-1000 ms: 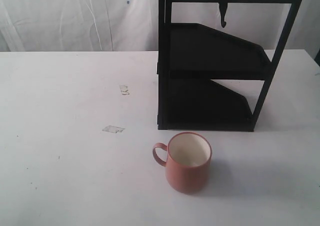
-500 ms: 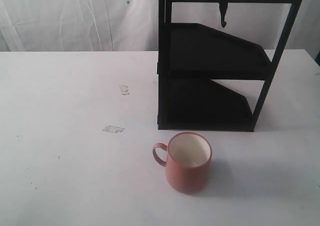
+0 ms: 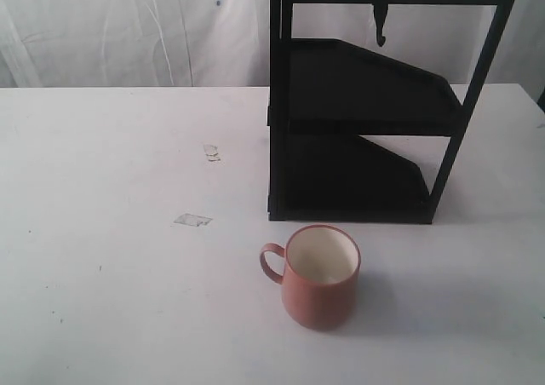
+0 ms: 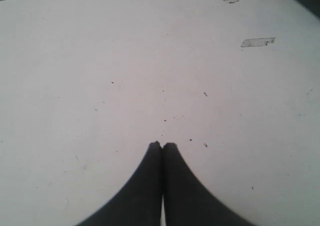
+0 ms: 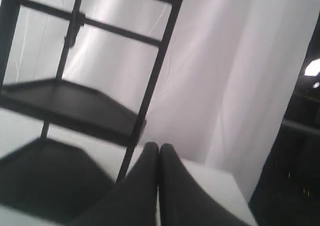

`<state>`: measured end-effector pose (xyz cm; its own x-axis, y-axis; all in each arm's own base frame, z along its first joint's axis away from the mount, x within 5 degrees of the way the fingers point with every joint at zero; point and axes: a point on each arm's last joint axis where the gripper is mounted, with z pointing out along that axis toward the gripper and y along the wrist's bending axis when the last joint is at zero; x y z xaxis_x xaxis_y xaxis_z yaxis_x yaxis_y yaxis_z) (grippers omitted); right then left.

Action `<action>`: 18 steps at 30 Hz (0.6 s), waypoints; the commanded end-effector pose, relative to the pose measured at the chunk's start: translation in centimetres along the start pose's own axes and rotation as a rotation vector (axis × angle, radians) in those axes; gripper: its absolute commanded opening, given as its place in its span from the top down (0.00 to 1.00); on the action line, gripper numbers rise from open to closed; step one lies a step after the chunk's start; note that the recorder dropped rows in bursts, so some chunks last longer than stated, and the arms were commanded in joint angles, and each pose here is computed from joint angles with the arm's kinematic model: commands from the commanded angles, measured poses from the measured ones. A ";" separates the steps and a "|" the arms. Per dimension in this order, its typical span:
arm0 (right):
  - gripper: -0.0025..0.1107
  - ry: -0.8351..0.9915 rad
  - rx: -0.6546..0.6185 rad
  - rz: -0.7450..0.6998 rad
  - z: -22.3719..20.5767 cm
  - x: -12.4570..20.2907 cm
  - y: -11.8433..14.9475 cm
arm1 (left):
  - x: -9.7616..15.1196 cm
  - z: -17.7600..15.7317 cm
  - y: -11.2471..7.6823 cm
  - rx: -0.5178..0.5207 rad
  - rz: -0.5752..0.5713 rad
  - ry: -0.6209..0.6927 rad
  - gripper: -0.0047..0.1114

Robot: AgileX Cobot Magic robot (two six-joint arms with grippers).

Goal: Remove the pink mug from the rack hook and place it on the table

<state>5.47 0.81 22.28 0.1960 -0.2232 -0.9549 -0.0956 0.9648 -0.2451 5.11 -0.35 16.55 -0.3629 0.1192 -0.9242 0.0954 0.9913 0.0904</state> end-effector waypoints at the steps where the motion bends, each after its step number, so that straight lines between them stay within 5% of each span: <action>1: 0.98 0.366 -0.058 0.089 -0.7 3.4 0.7 | 0.0 0.0 0.0 0.001 -0.012 -0.004 0.95; 12: 0.98 0.411 -0.066 0.137 -0.8 3.8 0.9 | 0.0 0.0 0.0 0.001 -0.012 -0.004 0.95; 18: 0.98 0.455 0.160 0.164 -1.0 4.1 -0.2 | 0.1 0.0 0.0 0.002 -0.012 0.004 0.95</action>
<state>5.37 -0.09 18.20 -0.2557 -0.1018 -0.9614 -0.0046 0.9946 -0.1041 5.11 -0.35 16.54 -0.3647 0.1193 -0.9234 0.0956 0.9913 0.0903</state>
